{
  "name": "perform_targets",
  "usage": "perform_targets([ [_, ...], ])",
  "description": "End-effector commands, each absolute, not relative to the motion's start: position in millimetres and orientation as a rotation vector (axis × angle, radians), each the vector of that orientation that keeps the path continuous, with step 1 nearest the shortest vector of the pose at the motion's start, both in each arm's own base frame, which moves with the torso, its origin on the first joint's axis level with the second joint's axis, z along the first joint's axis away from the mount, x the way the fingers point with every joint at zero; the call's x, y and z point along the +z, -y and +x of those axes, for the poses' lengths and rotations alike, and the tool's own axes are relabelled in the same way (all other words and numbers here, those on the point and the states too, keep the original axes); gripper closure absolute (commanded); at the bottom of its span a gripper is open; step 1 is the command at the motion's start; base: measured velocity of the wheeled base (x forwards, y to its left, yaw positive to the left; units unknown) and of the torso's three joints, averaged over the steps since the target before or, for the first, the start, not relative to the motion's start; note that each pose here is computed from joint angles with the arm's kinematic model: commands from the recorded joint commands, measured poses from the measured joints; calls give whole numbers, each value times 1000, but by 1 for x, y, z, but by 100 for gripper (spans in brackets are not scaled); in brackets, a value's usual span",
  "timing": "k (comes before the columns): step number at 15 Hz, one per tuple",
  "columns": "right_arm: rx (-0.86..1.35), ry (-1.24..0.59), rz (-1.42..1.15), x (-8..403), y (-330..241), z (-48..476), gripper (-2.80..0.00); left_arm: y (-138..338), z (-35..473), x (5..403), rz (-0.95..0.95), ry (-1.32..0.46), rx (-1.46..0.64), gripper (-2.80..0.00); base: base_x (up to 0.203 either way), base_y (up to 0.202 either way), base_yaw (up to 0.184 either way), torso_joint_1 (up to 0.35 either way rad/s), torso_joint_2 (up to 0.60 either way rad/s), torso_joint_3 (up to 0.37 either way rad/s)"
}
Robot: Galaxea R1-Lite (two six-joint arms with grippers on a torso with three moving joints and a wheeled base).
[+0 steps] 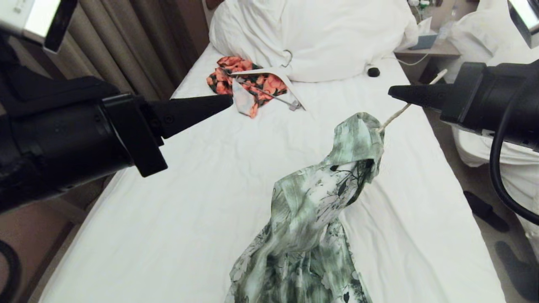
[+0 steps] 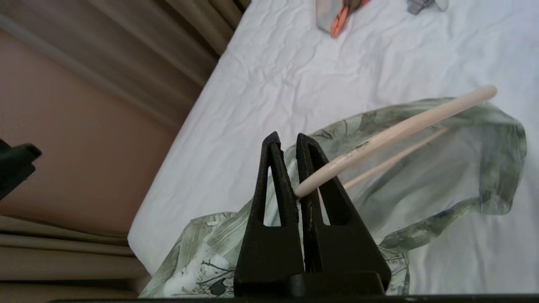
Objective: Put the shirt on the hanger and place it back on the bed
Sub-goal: Take the clothes hanger out of the clothes
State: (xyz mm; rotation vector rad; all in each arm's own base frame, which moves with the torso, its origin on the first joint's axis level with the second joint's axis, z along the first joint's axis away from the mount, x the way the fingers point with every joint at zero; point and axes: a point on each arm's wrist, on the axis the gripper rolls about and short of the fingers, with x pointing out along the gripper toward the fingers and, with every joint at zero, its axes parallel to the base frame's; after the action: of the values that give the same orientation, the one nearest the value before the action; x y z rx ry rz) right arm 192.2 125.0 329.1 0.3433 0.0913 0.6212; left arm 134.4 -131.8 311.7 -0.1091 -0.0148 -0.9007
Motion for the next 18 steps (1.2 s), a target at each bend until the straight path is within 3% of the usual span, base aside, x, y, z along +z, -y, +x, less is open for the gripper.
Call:
perform_targets([
  [1, 623, -90, 345, 329, -124, 191, 0, 128, 132, 315, -98, -19, -893, 0, 0, 0, 0, 188, -540, -364],
  [10, 597, -72, 311, 329, -119, 194, 0, 126, 130, 316, -97, -17, -898, 0, 0, 0, 0, 217, -580, -364],
  [18, 584, -23, 276, 332, -115, 196, 0, 128, 132, 314, -94, -27, -901, 0, 0, 0, 0, 152, -366, -213],
])
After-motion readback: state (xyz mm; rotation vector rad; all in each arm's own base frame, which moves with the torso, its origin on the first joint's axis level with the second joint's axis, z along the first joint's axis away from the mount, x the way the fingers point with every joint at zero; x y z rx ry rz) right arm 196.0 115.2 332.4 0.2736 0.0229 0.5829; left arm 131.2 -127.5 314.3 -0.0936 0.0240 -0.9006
